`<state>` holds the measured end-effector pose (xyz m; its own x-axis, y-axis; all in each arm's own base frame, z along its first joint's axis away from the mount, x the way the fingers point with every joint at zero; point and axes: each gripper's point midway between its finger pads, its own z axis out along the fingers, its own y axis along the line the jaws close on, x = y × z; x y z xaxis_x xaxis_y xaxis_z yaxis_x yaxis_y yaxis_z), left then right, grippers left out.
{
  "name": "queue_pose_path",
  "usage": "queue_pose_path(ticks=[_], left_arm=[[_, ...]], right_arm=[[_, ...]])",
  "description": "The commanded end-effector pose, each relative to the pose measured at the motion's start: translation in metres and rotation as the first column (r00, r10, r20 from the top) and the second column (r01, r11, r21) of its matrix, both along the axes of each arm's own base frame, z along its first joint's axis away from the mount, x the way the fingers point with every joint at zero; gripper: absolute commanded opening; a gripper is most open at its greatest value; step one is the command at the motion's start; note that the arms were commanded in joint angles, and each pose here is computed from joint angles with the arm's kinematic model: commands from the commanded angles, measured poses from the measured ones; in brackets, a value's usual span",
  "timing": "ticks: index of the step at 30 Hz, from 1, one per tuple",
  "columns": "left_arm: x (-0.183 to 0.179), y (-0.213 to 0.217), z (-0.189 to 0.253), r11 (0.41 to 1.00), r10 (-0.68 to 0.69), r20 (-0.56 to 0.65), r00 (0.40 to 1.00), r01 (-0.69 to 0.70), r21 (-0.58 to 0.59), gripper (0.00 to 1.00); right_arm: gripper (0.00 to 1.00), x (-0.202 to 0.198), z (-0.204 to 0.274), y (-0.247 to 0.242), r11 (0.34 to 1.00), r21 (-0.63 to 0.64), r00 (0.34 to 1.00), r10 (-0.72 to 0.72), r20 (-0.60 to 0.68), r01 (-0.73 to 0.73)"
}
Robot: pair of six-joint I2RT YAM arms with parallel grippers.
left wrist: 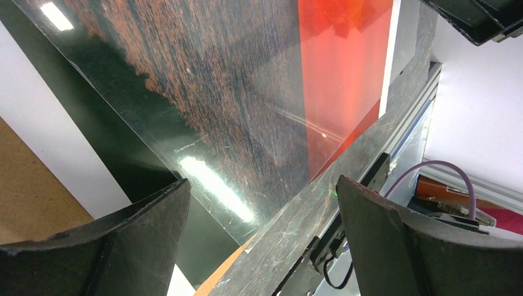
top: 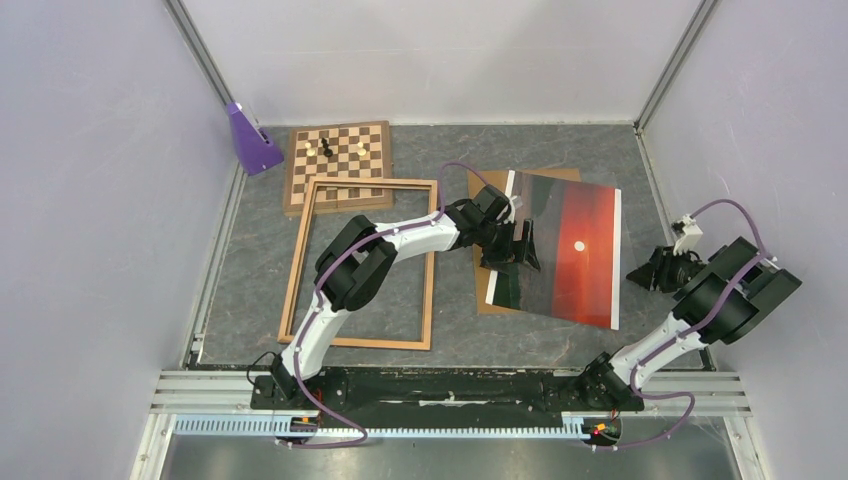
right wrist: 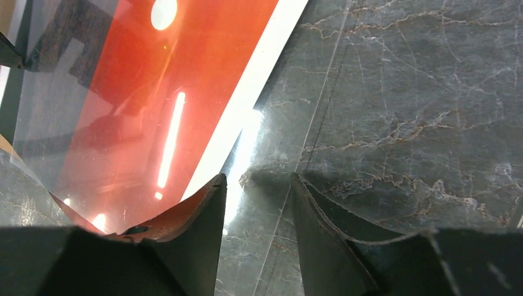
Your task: Put the photo into the frame
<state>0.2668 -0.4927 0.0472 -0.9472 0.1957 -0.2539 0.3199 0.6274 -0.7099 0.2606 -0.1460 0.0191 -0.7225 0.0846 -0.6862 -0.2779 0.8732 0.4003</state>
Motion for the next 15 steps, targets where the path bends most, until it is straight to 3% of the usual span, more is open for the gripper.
queue_pose_path(ticks=[1, 15], left_arm=[[-0.013, 0.016, -0.056, 0.989, -0.032, 0.025, 0.999, 0.028, 0.144, 0.97], [-0.015, 0.020, -0.055, 0.988, -0.038, 0.030, 0.999, 0.033, 0.150, 0.97]], right_arm=[[0.46, -0.031, -0.028, 0.035, 0.982, 0.187, 0.988, 0.020, -0.156, 0.010], [0.50, -0.059, -0.060, 0.008, 0.987, 0.143, 0.962, -0.026, -0.271, 0.067]])
